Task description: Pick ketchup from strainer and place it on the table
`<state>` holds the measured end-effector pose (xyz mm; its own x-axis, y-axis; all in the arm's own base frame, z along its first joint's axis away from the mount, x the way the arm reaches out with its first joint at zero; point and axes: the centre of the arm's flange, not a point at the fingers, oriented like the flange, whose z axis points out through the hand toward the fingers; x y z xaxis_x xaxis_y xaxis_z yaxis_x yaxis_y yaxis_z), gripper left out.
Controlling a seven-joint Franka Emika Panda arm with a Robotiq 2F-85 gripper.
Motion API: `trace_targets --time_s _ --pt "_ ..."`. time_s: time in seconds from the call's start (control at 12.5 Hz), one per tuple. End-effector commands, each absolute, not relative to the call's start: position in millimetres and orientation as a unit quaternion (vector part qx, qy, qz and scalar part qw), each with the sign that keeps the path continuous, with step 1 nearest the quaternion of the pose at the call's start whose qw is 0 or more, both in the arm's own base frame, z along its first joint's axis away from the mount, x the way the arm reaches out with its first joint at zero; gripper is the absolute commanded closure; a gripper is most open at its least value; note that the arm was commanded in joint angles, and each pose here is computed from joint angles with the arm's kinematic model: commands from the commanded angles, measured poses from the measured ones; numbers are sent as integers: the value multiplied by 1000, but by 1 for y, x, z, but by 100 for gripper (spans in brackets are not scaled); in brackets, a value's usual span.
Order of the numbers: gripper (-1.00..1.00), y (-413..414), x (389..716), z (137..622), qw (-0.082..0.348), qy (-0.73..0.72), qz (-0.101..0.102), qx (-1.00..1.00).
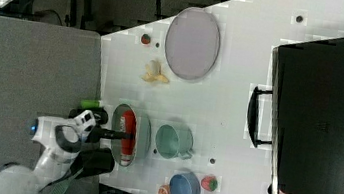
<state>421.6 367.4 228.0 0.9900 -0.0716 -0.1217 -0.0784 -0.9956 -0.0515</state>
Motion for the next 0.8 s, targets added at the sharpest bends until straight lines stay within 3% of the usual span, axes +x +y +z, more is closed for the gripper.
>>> trace_targets --time_s 0.08,0.32,0.8 --pt "-13 375 445 328 63 84 -12 -994" --pt "-13 341 465 385 38 91 -29 -995" --pt "-13 209 529 448 -22 67 -1 -998"
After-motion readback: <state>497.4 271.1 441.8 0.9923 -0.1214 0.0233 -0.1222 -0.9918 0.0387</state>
